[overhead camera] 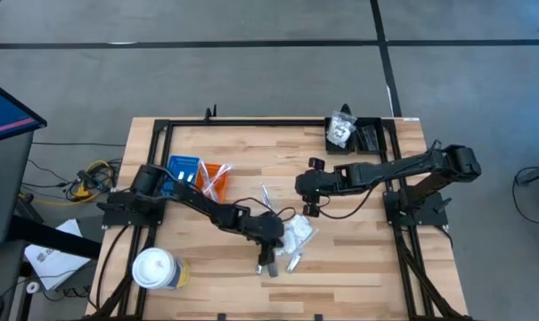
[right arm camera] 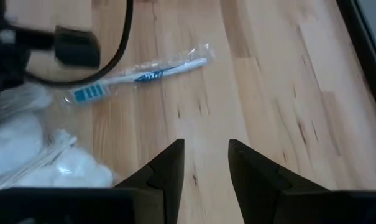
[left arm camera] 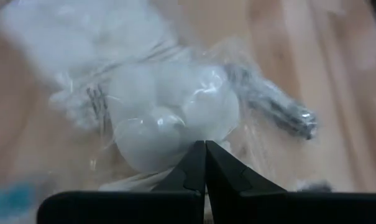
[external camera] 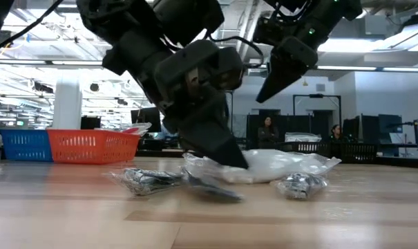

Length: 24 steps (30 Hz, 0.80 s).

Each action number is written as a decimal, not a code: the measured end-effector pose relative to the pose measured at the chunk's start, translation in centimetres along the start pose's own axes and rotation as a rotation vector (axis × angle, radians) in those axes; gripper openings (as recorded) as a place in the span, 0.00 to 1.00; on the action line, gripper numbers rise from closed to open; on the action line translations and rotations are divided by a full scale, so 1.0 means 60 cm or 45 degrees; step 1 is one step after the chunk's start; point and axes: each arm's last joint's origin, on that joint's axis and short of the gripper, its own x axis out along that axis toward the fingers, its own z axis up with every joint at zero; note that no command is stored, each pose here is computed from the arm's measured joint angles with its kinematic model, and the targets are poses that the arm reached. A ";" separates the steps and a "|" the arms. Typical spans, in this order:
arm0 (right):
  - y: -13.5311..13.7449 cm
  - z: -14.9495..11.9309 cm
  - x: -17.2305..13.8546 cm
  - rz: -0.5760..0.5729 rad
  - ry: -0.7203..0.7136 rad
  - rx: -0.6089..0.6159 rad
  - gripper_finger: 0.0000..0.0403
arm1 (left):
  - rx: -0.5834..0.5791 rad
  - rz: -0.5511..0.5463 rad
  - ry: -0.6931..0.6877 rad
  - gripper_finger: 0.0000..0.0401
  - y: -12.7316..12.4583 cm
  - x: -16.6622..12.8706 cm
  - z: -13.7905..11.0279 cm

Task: Pick & Place Travel size toiletries
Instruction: Put the cotton pack into the left black bin

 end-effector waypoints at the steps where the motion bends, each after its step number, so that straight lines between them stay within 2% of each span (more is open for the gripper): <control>1: 0.001 -0.001 0.000 0.001 0.005 -0.003 0.29 | -0.008 0.037 0.017 0.00 0.002 -0.005 -0.001; 8: 0.007 -0.002 -0.002 0.011 0.015 -0.020 0.29 | 0.007 0.249 0.067 0.00 0.013 -0.028 -0.003; 15: 0.007 -0.007 0.001 0.010 0.019 -0.024 0.29 | 0.099 0.529 0.050 0.00 -0.005 -0.067 -0.006; 17: 0.006 -0.009 0.004 0.007 0.013 -0.022 0.29 | 0.139 0.548 -0.009 0.00 -0.024 -0.081 -0.001; 20: 0.003 -0.014 0.008 0.002 0.016 -0.021 0.29 | 0.186 0.494 -0.062 0.00 -0.052 -0.095 0.002; 24: -0.002 -0.015 0.011 -0.007 0.015 -0.008 0.29 | 0.200 0.461 -0.082 0.03 -0.069 -0.095 -0.003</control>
